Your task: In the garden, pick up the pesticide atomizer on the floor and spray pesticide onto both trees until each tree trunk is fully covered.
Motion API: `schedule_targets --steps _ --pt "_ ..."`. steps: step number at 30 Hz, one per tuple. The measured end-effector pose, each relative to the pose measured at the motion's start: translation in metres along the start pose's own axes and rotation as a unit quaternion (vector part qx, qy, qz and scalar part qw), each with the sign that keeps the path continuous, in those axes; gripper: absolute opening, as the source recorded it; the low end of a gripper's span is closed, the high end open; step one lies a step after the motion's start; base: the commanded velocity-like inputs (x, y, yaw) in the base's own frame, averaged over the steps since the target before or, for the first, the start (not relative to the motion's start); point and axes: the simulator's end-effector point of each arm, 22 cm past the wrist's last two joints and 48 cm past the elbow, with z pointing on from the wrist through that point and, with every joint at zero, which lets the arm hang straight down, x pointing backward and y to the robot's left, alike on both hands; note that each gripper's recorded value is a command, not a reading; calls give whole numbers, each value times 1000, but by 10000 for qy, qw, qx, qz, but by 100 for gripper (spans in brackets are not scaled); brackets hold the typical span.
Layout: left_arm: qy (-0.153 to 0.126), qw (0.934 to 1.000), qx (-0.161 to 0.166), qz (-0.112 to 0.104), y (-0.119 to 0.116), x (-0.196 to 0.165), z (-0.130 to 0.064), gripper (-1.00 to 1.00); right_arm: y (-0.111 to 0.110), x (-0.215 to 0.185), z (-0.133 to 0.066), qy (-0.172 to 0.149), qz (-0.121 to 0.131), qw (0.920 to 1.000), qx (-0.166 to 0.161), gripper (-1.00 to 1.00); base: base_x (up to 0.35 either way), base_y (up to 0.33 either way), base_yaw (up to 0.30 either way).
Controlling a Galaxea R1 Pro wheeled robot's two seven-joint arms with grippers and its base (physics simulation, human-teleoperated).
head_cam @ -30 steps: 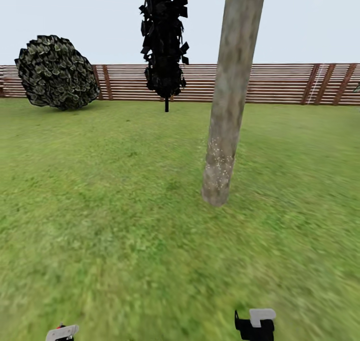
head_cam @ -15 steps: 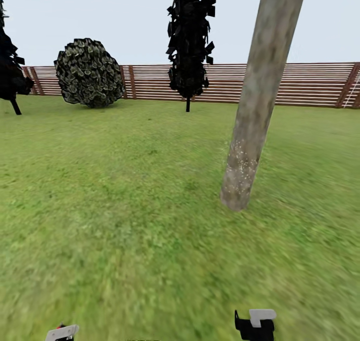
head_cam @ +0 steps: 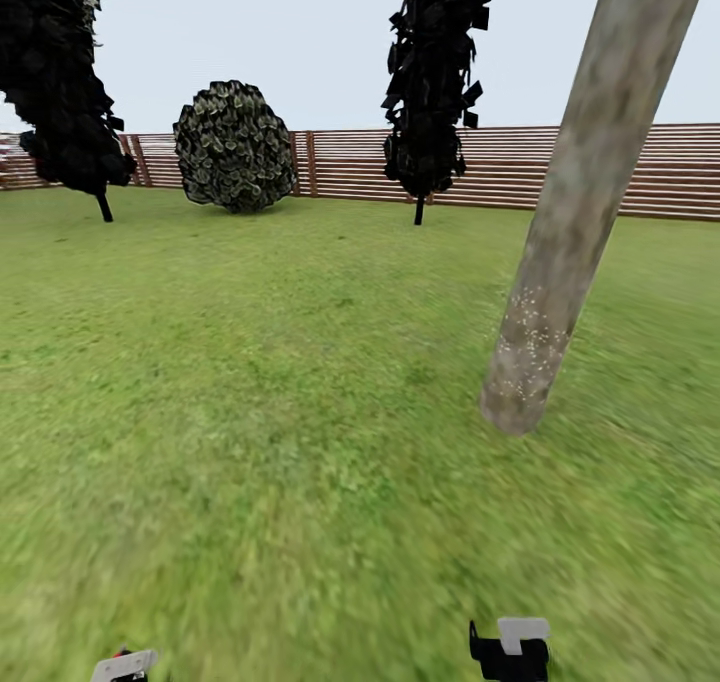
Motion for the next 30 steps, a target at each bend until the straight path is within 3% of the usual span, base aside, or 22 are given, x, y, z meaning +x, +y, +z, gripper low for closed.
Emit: schedule_targets --steps 7,30 --pt "1 10000 -2 -1 0 0 0 -100 0 0 0 0 0 10000 0 100 -54 32 279" --pt "8 10000 3 -3 -1 1 0 -100 0 0 0 0 0 10000 0 100 -238 186 279"
